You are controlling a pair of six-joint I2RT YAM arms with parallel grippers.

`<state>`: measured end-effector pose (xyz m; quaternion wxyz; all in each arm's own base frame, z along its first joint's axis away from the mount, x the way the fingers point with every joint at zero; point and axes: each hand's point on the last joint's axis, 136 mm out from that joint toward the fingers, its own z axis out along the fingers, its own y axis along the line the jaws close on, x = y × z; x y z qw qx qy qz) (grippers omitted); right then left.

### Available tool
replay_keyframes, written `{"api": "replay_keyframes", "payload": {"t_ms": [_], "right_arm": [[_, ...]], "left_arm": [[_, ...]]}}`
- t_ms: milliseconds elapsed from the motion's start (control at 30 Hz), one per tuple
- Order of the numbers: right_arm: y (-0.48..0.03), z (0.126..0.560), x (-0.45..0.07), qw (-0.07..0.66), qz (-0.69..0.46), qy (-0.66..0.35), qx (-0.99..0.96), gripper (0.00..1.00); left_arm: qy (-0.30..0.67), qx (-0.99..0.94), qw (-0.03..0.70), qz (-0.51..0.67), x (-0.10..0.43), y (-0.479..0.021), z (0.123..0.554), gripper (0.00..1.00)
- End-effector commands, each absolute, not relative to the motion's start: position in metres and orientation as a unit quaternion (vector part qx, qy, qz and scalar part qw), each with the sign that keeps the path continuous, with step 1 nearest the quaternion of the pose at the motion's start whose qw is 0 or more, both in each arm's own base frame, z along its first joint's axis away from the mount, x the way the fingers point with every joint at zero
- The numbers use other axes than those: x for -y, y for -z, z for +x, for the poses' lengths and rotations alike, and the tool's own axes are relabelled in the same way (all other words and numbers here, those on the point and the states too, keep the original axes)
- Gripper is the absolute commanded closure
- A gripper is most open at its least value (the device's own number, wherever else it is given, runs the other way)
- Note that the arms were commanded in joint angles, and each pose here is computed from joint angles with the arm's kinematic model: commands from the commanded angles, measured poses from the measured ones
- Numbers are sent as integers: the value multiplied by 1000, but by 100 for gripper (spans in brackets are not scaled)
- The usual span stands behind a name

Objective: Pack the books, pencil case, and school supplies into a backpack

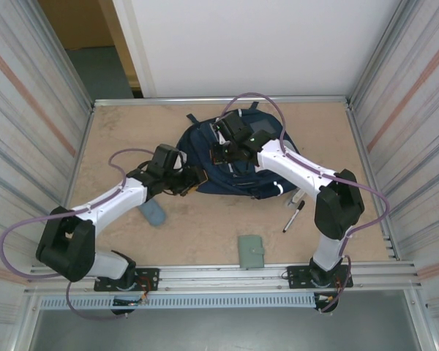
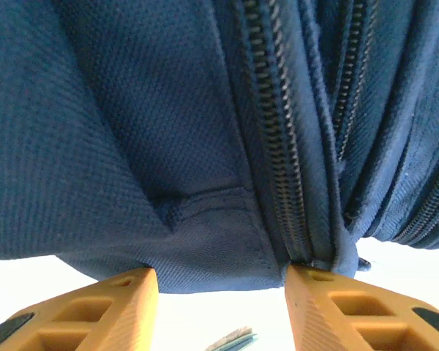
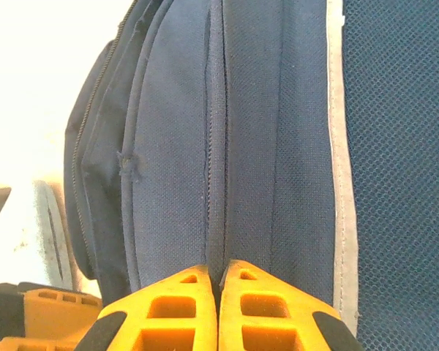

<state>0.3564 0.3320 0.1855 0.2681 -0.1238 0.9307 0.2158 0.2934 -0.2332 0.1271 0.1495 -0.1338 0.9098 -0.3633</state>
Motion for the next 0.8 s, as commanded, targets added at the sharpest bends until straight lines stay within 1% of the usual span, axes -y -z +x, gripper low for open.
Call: {"api": "replay_keyframes", "payload": {"t_ms": [0, 33, 67, 100, 133, 200, 300, 433, 533, 633, 700, 767], "right_arm": [[-225, 354, -351, 288, -150, -269, -907, 100], [-227, 354, -351, 289, -151, -272, -905, 100], [-230, 354, -350, 292, -150, -275, -904, 100], [-234, 355, -350, 295, -150, -278, -902, 100], [-236, 356, -349, 297, -147, -279, -901, 100], [-243, 361, -345, 301, -140, -286, -899, 100], [-251, 371, -338, 303, -124, -298, -897, 100], [-259, 379, -335, 302, -110, -311, -894, 100], [-254, 382, -333, 304, -109, -300, -898, 100], [-237, 388, -329, 298, -103, -277, -908, 100], [-227, 390, -328, 287, -100, -271, -913, 100], [-217, 391, -328, 275, -97, -267, -918, 100]], "left_arm": [[306, -920, 182, -166, 214, -127, 310, 50], [284, -925, 178, -179, 204, -119, 312, 52], [287, -925, 173, -178, 201, -112, 315, 56], [303, -921, 164, -180, 201, -105, 317, 59], [318, -917, 161, -182, 203, -101, 318, 60], [322, -914, 160, -189, 201, -89, 321, 60], [300, -924, 161, -176, 198, -82, 326, 59], [283, -935, 150, -152, 198, -78, 333, 56], [295, -933, 155, -138, 199, -86, 339, 56], [325, -918, 215, -75, 212, -122, 333, 56], [323, -908, 268, -11, 224, -148, 319, 56], [317, -897, 307, 35, 233, -168, 302, 55]]}}
